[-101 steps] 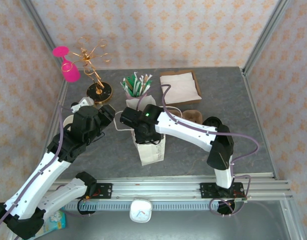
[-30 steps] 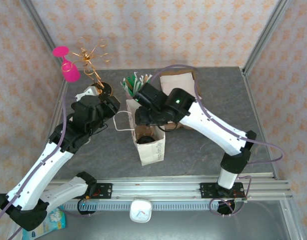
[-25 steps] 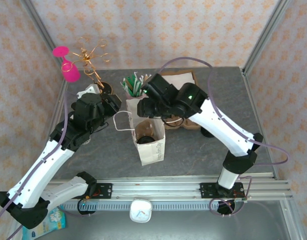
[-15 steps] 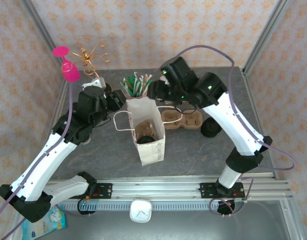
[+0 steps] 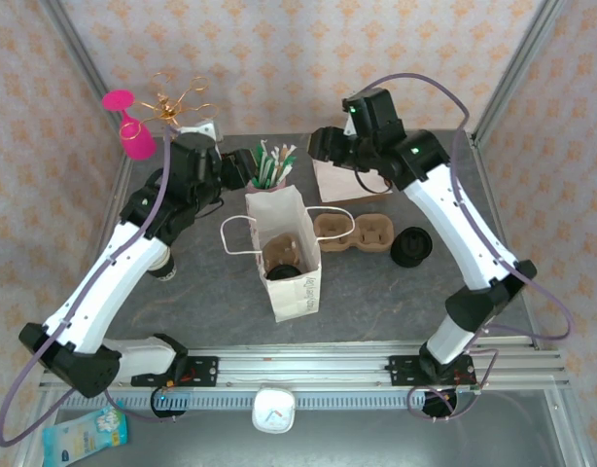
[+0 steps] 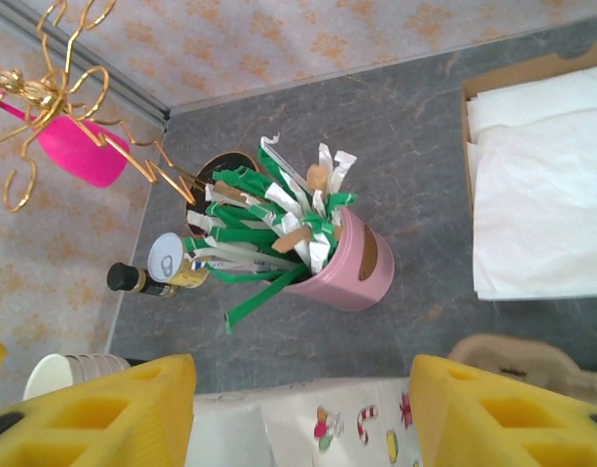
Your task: Pack the takeout coffee
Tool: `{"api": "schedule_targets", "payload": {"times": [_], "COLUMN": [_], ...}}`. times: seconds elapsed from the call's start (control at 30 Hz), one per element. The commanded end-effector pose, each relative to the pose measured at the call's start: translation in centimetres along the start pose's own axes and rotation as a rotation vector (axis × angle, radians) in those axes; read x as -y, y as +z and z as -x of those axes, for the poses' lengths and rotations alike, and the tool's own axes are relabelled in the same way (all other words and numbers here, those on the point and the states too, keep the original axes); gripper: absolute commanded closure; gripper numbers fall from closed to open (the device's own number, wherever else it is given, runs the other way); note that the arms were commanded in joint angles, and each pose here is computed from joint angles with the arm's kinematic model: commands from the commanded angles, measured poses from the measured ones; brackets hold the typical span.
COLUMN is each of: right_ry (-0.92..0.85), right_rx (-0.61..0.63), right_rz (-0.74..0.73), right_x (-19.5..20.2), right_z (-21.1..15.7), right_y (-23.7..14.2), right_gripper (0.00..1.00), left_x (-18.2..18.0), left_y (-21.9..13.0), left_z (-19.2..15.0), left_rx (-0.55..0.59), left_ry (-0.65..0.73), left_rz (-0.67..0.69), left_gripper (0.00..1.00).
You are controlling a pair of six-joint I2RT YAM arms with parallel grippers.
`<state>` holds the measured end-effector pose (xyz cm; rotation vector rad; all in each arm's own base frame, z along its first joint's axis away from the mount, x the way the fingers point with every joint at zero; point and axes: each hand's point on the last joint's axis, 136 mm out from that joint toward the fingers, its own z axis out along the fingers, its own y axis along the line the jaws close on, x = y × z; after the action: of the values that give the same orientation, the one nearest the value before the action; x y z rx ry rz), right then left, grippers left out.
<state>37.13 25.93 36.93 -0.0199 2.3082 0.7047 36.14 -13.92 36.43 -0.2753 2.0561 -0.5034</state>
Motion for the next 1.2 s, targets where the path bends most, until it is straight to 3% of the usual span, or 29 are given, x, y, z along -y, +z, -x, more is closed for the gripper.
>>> {"api": "schedule_targets", "payload": {"times": [0.0, 0.53, 1.17], "right_ry": [-0.084, -0.164, -0.156], "right_rx": [0.021, -0.010, -0.033], "right_rz": [0.066, 0.101, 0.123], "right_x": [-1.2, -1.4, -1.6], "right_z": [1.0, 1.8, 1.2], "right_y": [2.7, 14.3, 18.4], "right_gripper": [0.41, 0.53, 0.63], "left_x": [-1.0, -4.3, -5.0], "left_y": [0.8, 2.3, 2.3], "left_z": [1.3, 1.8, 1.6], "left_rx": [-0.006, 0.028, 0.047], "left_ry": [0.039, 0.052, 0.027], "left_rz": [0.051, 0.108, 0.109], "left_gripper": [0.50, 0.51, 0.51]}}
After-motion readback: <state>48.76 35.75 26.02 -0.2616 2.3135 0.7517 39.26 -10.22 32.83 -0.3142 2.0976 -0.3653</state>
